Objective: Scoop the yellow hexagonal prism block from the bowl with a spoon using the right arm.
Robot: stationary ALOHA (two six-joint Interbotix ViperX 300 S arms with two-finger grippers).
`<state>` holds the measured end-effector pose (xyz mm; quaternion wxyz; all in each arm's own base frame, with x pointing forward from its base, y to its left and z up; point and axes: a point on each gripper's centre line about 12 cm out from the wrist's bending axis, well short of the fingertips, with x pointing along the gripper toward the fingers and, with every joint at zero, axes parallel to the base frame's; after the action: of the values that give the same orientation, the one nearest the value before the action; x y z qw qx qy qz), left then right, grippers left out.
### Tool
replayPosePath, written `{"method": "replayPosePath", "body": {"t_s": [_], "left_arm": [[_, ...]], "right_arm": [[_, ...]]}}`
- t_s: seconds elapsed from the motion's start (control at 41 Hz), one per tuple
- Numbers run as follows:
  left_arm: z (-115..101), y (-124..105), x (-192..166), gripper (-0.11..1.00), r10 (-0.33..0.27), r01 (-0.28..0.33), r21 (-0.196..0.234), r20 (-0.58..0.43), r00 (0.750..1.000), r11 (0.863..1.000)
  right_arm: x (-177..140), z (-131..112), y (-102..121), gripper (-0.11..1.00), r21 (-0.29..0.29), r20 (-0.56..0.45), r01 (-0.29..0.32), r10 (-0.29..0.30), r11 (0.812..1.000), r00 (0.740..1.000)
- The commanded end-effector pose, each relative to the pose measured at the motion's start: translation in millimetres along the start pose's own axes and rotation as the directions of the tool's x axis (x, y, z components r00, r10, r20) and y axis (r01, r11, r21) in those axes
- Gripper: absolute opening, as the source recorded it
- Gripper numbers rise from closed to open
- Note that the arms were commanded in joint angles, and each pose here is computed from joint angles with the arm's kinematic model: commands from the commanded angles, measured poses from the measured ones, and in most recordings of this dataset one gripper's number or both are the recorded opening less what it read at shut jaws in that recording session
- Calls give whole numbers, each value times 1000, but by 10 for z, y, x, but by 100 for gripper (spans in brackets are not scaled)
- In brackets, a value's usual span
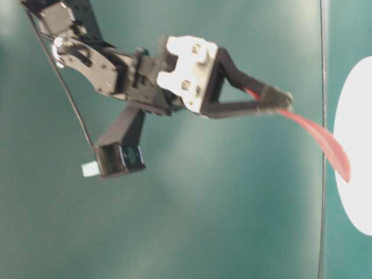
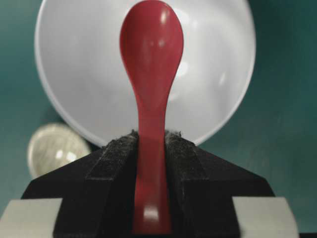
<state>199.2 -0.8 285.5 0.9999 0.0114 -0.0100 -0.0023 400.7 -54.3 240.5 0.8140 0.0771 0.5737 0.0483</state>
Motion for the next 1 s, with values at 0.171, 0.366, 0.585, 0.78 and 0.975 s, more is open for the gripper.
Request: {"method": "replayPosePath", "body": {"t_s": [0.171, 0.366, 0.585, 0.78, 0.975], "left_arm": [[107, -2, 33, 3, -2, 2, 5, 29, 1000, 1000], [115, -1, 34, 3, -2, 1, 5, 32, 999, 1000], [117, -1, 31, 3, -2, 1, 5, 32, 999, 1000], [114, -1, 34, 3, -2, 2, 5, 31, 1000, 1000], [119, -1, 31, 3, -2, 2, 3, 34, 999, 1000]], "right_arm": [[-52, -124, 112, 21, -19, -24, -12, 12, 1000, 1000], [161, -211, 147, 21, -23, -37, -11, 11, 1000, 999], [300, -201, 132, 21, -18, -29, -6, 5, 1000, 1000], [377, -172, 99, 21, -12, -14, 2, -2, 1000, 1000], [444, -167, 81, 21, -8, -17, 4, -4, 1000, 1000]]}}
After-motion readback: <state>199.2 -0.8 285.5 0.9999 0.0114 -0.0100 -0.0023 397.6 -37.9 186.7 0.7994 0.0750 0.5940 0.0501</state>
